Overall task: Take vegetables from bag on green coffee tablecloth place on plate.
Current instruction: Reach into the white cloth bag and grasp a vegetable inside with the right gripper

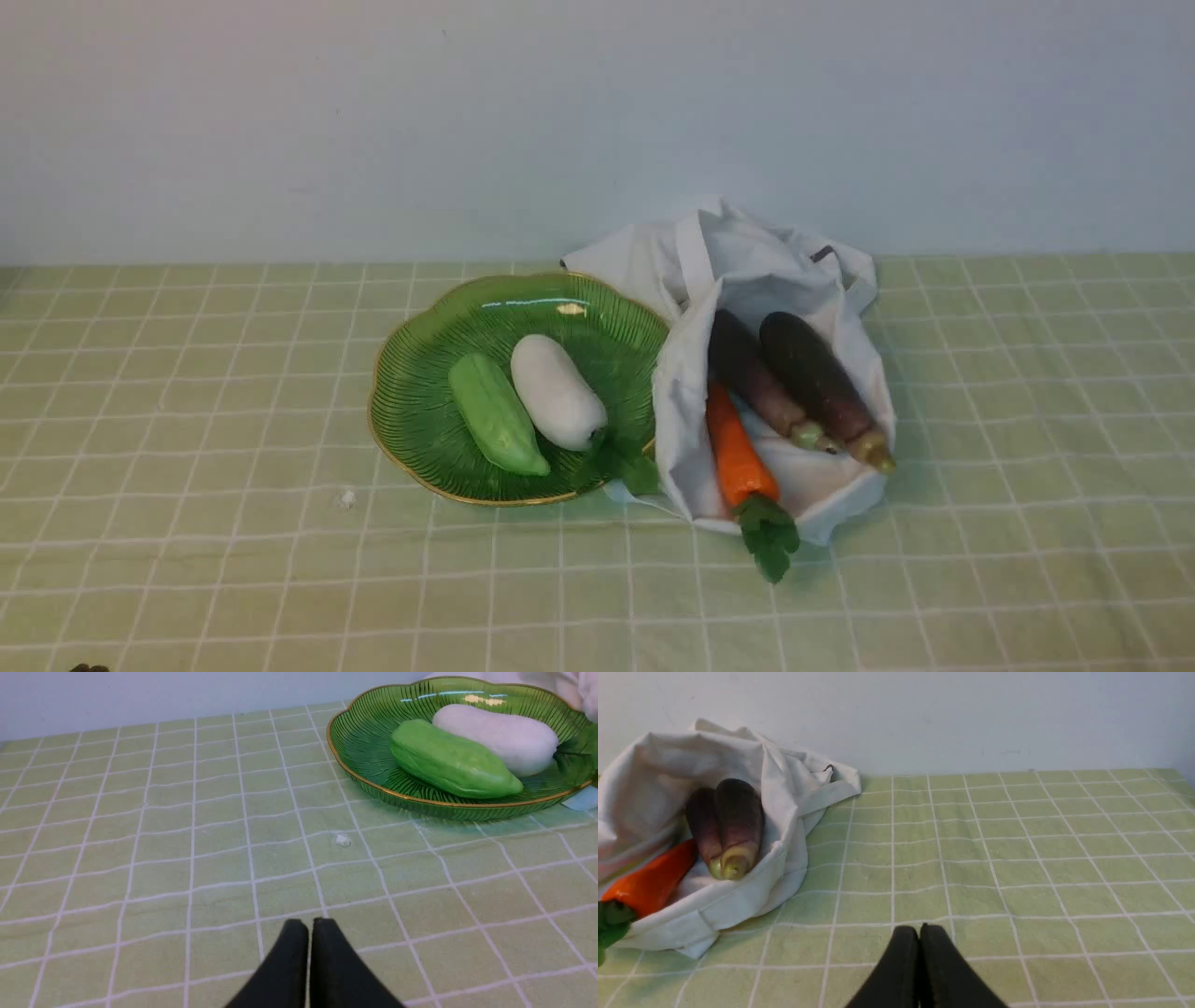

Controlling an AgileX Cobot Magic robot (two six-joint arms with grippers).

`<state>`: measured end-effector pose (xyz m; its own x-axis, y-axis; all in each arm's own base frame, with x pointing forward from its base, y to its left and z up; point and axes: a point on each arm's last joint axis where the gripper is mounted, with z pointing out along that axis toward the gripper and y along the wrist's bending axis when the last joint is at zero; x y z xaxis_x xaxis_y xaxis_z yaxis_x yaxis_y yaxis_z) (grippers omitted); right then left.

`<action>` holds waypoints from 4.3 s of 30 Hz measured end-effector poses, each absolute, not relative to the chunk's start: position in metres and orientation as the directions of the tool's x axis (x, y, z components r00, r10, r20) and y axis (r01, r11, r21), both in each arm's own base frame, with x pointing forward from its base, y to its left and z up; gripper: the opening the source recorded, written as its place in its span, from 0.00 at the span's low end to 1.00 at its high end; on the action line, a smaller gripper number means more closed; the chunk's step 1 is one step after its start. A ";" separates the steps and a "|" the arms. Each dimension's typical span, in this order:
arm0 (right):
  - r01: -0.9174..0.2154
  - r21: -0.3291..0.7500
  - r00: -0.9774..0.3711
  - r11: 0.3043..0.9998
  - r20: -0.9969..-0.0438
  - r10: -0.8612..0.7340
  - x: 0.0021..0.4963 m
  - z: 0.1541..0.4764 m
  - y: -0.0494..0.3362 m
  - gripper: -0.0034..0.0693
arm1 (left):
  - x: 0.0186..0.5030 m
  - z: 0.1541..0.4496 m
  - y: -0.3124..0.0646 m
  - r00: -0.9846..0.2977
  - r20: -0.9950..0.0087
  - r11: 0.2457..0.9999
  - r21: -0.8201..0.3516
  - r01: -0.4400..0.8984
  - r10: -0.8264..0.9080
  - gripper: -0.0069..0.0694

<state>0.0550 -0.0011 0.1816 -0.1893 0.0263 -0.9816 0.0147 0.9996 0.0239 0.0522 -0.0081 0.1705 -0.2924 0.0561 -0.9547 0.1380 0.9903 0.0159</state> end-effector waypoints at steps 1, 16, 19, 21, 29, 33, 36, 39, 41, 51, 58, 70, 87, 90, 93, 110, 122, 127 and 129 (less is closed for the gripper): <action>0.015 0.024 -0.189 1.000 -0.982 0.026 0.055 0.182 -0.001 0.02 | 0.052 0.171 -0.008 -0.292 -0.955 0.990 0.016 0.138 0.056 0.08; 0.015 0.024 -0.189 1.000 -0.982 0.026 0.055 0.182 -0.001 0.02 | 0.052 0.171 -0.008 -0.292 -0.955 0.990 0.016 0.138 0.056 0.08; 0.015 0.024 -0.189 1.000 -0.982 0.026 0.055 0.182 -0.001 0.02 | 0.052 0.171 -0.008 -0.292 -0.955 0.990 0.016 0.138 0.056 0.08; 0.015 0.024 -0.189 1.000 -0.982 0.026 0.055 0.182 -0.001 0.02 | 0.052 0.171 -0.008 -0.292 -0.955 0.990 0.016 0.138 0.056 0.08; 0.015 0.024 -0.189 1.000 -0.982 0.026 0.055 0.182 -0.001 0.02 | 0.052 0.171 -0.008 -0.292 -0.955 0.990 0.016 0.138 0.056 0.08; 0.015 0.024 -0.189 1.000 -0.982 0.026 0.055 0.182 -0.001 0.02 | 0.052 0.171 -0.008 -0.292 -0.955 0.990 0.016 0.138 0.056 0.08; 0.015 0.024 -0.189 1.000 -0.982 0.026 0.055 0.182 -0.001 0.02 | 0.052 0.171 -0.008 -0.292 -0.955 0.990 0.016 0.138 0.056 0.08; 0.015 0.024 -0.189 1.000 -0.982 0.026 0.055 0.182 -0.001 0.02 | 0.052 0.171 -0.008 -0.292 -0.955 0.990 0.016 0.138 0.056 0.08; 0.015 0.024 -0.189 1.000 -0.982 0.026 0.055 0.182 -0.001 0.02 | 0.052 0.171 -0.008 -0.292 -0.955 0.990 0.016 0.138 0.056 0.08; 0.015 0.024 -0.189 1.000 -0.982 0.026 0.055 0.182 -0.001 0.02 | 0.052 0.171 -0.008 -0.292 -0.955 0.990 0.016 0.138 0.056 0.08; 0.015 0.023 -0.188 1.000 -0.982 0.025 0.055 0.182 -0.001 0.02 | 0.052 0.171 -0.008 -0.292 -0.955 0.990 0.016 0.138 0.056 0.08; 0.014 0.584 -0.167 0.812 -0.799 0.578 0.055 0.185 0.008 0.02 | 0.052 0.171 -0.008 -0.292 -0.955 0.990 0.016 0.138 0.056 0.08; -0.090 0.555 0.149 0.827 -0.813 0.562 0.052 0.233 -0.001 0.02 | 0.052 0.171 -0.008 -0.292 -0.955 0.990 0.016 0.138 0.056 0.08; -0.090 0.399 0.233 0.913 -0.882 0.409 0.050 0.280 -0.001 0.02 | 0.052 0.171 -0.008 -0.292 -0.955 0.990 0.016 0.138 0.056 0.08; -0.070 0.330 0.099 0.941 -0.937 0.336 0.066 0.301 0.003 0.02 | 0.052 0.171 -0.008 -0.292 -0.955 0.990 0.016 0.138 0.056 0.08; -0.227 0.340 -0.846 0.912 -0.533 -0.012 0.241 0.263 0.069 0.03 | 0.052 0.171 -0.008 -0.292 -0.955 0.990 0.016 0.138 0.056 0.08; -0.336 0.221 -0.850 0.916 -0.489 -0.194 0.347 0.230 0.104 0.29 | 0.052 0.171 -0.008 -0.292 -0.955 0.990 0.016 0.138 0.056 0.08; -0.332 0.187 -0.847 0.925 -0.490 -0.205 0.363 0.210 0.106 0.49 | 0.052 0.171 -0.008 -0.292 -0.955 0.990 0.016 0.138 0.056 0.08; -0.326 0.179 -0.849 0.928 -0.488 -0.204 0.367 0.201 0.106 0.55 | 0.052 0.171 -0.008 -0.292 -0.955 0.990 0.016 0.138 0.056 0.08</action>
<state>0.3672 0.1062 0.2006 -0.8487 -0.2037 -0.4881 -0.3259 0.9283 0.1791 0.0522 -0.0081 0.1705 -0.2924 0.0561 -0.9547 0.1380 0.9903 0.0159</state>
